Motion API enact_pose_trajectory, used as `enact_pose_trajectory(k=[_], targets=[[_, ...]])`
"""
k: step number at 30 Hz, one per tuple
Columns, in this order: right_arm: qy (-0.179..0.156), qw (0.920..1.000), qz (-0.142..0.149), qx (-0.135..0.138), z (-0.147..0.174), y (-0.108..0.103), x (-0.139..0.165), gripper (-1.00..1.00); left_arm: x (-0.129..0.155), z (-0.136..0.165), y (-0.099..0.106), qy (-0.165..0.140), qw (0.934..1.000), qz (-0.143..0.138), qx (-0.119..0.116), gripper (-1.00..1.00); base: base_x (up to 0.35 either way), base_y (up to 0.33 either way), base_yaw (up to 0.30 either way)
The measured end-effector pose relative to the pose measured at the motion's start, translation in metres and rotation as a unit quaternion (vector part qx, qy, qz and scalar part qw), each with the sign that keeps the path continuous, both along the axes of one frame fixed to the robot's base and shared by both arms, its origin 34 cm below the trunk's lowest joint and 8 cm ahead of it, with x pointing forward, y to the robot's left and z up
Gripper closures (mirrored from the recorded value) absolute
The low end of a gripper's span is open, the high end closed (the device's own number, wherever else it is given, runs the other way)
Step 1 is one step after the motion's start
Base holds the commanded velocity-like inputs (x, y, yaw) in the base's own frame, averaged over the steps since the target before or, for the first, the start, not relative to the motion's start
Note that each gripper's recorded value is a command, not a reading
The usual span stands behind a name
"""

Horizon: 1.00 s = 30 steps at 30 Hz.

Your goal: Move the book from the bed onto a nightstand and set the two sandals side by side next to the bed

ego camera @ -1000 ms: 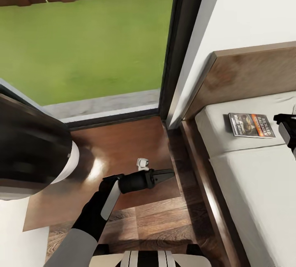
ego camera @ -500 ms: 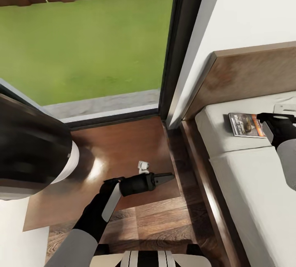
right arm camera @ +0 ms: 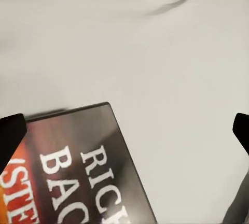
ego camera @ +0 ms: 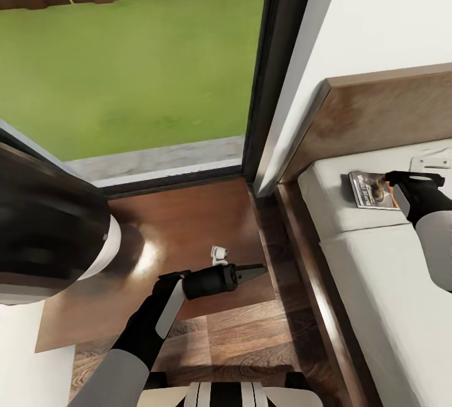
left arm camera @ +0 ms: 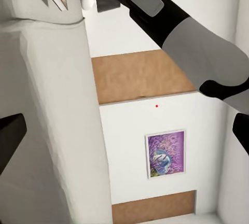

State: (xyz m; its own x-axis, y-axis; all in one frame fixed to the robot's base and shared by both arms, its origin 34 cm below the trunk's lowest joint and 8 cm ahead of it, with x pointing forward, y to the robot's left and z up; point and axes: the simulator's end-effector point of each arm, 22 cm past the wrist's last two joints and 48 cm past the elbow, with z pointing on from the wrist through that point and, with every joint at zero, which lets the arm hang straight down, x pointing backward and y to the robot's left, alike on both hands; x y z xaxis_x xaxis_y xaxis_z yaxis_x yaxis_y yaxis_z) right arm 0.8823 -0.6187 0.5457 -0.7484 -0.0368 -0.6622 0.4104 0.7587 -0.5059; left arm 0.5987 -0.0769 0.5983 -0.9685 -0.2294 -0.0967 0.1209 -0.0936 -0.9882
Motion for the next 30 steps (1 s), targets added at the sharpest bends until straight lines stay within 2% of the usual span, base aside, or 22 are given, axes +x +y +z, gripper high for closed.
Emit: enact_pose_trajectory(k=[6, 30], targets=[[-0.011, 0.9999, 0.007, 0.003, 0.003, 0.013, 0.01, -1.0, 0.0, 0.0, 0.0, 0.001, 1.0, 0.0, 0.0, -1.0, 0.0, 0.0, 0.0], [-0.035, 0.9993, 0.013, -0.001, 0.016, 0.018, 0.024, -1.0, -0.001, -0.002, 0.0, 0.003, 1.0, -0.001, 0.001, -1.0, 0.0, 0.0, 0.0]])
